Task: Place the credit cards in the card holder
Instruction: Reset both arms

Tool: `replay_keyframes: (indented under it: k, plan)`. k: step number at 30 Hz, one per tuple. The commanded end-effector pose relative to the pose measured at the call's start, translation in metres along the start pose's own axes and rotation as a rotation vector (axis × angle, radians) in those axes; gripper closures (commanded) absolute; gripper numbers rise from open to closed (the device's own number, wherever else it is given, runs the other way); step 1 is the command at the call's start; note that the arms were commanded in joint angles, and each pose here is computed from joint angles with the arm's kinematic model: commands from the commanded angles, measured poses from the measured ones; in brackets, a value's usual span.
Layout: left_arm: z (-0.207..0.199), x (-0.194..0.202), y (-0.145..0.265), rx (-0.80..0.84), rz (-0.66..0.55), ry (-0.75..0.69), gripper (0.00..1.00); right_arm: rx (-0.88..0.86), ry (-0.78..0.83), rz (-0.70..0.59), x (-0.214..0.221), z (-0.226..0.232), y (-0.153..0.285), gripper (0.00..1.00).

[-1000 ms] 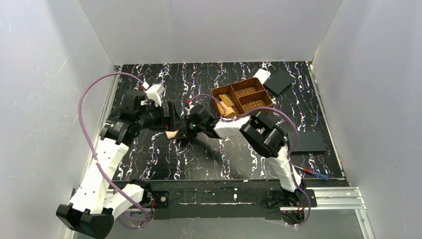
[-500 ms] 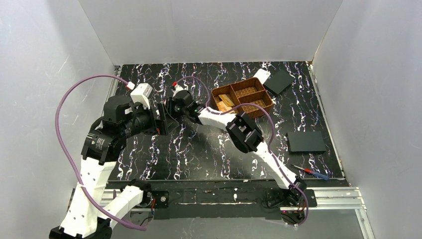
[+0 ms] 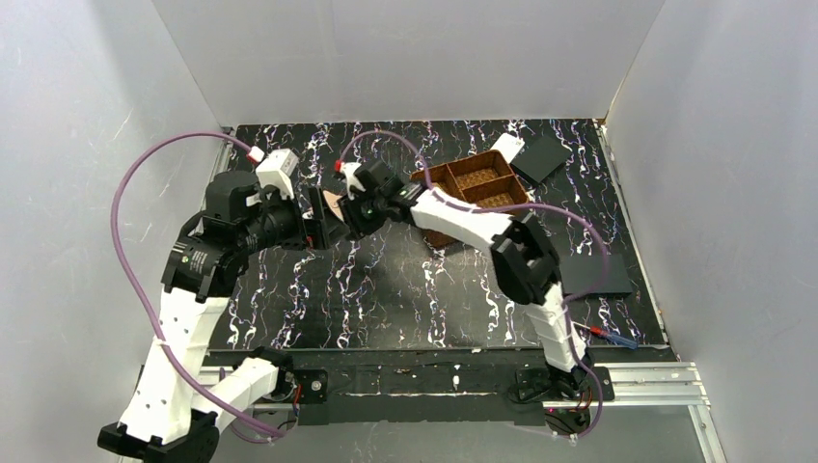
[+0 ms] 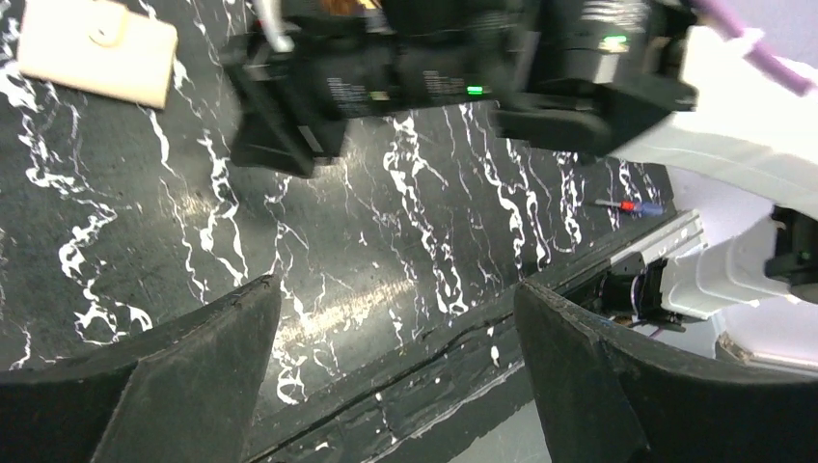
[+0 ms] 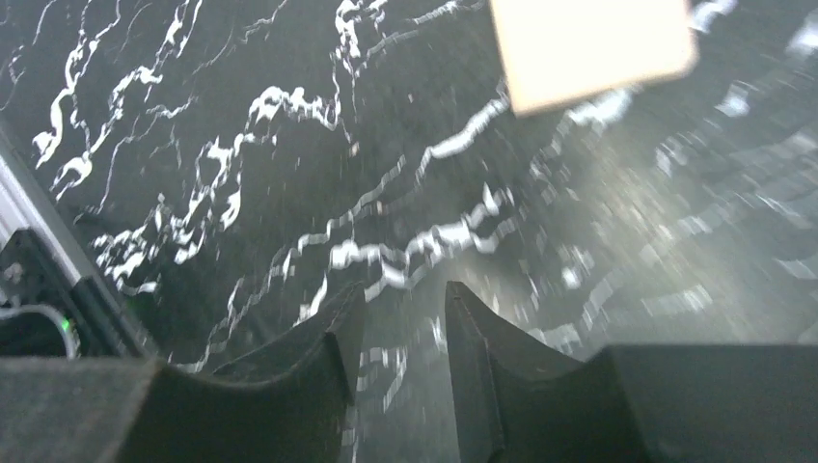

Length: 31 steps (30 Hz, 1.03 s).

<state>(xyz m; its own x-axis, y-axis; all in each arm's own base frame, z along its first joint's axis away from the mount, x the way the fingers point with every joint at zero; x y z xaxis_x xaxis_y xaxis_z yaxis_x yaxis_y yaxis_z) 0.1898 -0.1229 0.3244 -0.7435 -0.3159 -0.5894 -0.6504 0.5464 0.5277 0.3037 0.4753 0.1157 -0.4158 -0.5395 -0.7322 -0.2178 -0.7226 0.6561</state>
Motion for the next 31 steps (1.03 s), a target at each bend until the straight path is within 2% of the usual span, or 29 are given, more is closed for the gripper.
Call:
replay_keyframes:
  k: [1, 3, 7, 8, 9, 12, 17, 21, 25, 31]
  plan:
    - [-0.02, -0.025, 0.03, 0.034, -0.143, -0.028, 0.1, 0.103, 0.025, 0.011, -0.024, -0.02, 0.116, 0.54]
    - [-0.028, -0.035, 0.043, 0.043, -0.213, -0.037, 0.08, 0.141, 0.016, -0.054, -0.035, -0.027, 0.16, 0.5]
    - [-0.046, -0.055, 0.076, 0.099, -0.387, -0.069, 0.04, 0.216, 0.019, -0.224, -0.064, -0.036, 0.258, 0.29]
    - [-0.051, -0.06, 0.085, 0.12, -0.434, -0.08, 0.03, 0.24, 0.022, -0.257, -0.07, -0.039, 0.281, 0.07]
    - [-0.056, -0.064, 0.095, 0.142, -0.482, -0.094, 0.02, 0.269, 0.032, -0.291, -0.075, -0.041, 0.303, 0.02]
    - [-0.068, -0.079, 0.121, 0.179, -0.621, -0.128, 0.02, 0.409, 0.051, -0.387, -0.091, -0.043, 0.366, 0.02]
    - [-0.078, -0.098, 0.162, 0.183, -0.808, -0.175, 0.02, 0.782, 0.043, -0.568, -0.102, -0.041, 0.485, 0.02]
    - [-0.078, -0.108, 0.181, 0.17, -0.929, -0.191, 0.02, 0.933, 0.049, -0.765, -0.099, -0.02, 0.562, 0.02]
    - [-0.082, -0.118, 0.183, 0.156, -0.955, -0.218, 0.02, 1.026, 0.014, -0.874, -0.084, -0.011, 0.599, 0.02]
    - [-0.085, -0.12, 0.178, 0.169, -0.938, -0.224, 0.02, 1.013, 0.041, -0.854, -0.075, -0.007, 0.598, 0.02]
Point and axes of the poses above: each gripper's point midway between its finger pads, its own y axis back along the fingers, its own z axis along the line the jaws close on, x = y × z, the point moved 3 cm from there along y, back along the fingers, and after that the axes turned 14 degrees about y, right-handed, at the moved point
